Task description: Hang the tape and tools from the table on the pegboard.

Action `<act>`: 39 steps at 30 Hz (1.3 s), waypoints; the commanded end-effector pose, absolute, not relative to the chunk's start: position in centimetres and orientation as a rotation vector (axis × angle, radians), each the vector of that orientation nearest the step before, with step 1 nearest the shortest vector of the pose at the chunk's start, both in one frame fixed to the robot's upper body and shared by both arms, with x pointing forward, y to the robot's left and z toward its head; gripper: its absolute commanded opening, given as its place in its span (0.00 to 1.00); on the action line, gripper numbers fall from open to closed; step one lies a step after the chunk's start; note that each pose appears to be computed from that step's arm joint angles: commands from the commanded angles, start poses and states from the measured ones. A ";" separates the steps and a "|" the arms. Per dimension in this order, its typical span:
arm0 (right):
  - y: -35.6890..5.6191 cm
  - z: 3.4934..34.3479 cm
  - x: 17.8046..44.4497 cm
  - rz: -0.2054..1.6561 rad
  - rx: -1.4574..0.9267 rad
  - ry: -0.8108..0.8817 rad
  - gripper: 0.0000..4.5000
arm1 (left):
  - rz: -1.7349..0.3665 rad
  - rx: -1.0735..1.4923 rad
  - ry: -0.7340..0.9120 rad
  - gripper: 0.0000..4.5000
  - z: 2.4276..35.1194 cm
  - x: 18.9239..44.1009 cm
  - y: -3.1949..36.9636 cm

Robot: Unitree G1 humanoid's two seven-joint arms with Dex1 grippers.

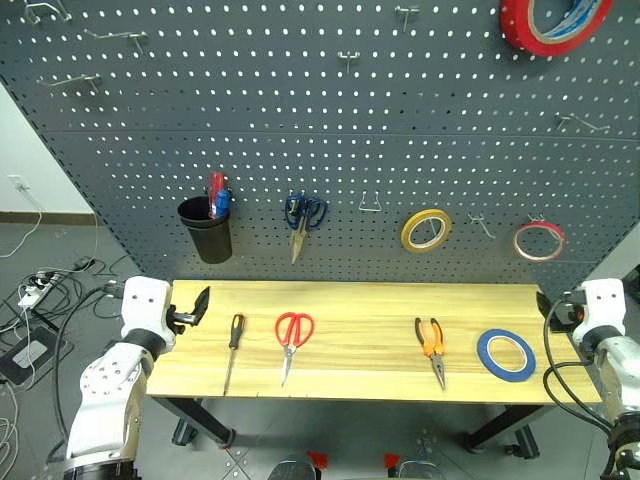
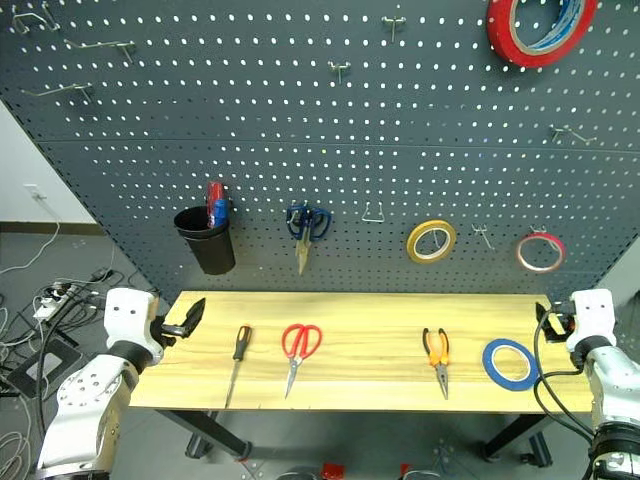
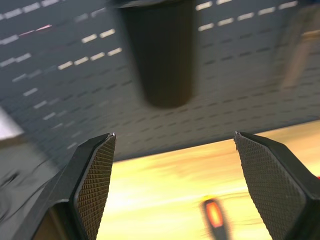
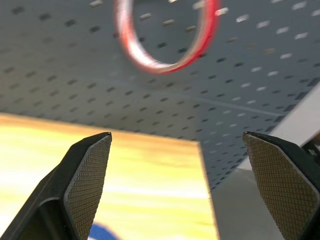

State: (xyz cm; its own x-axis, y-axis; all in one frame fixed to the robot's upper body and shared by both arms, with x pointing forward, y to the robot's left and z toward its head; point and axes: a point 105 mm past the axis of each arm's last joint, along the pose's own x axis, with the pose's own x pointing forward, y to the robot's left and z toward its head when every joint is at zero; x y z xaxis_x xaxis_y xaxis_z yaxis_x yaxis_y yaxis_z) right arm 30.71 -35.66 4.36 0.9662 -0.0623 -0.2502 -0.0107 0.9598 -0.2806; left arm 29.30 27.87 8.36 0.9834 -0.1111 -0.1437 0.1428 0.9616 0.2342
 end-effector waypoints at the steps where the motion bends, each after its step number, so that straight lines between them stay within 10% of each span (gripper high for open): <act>1: -32.5 5.0 31.1 0.068 -0.274 0.300 1.00 | -0.312 0.251 0.073 0.89 10.8 30.1 24.5; 12: -27.7 2.8 26.7 0.201 -0.174 0.628 1.00 | -0.828 0.331 0.146 0.89 11.0 28.9 17.6; 32: -28.5 -0.8 31.9 0.273 -0.309 0.806 1.00 | -1.196 0.284 0.148 0.89 11.5 27.5 10.5; 39: -28.6 -1.4 32.2 0.316 -0.324 0.893 0.57 | -1.277 0.320 0.124 0.90 11.3 26.9 9.5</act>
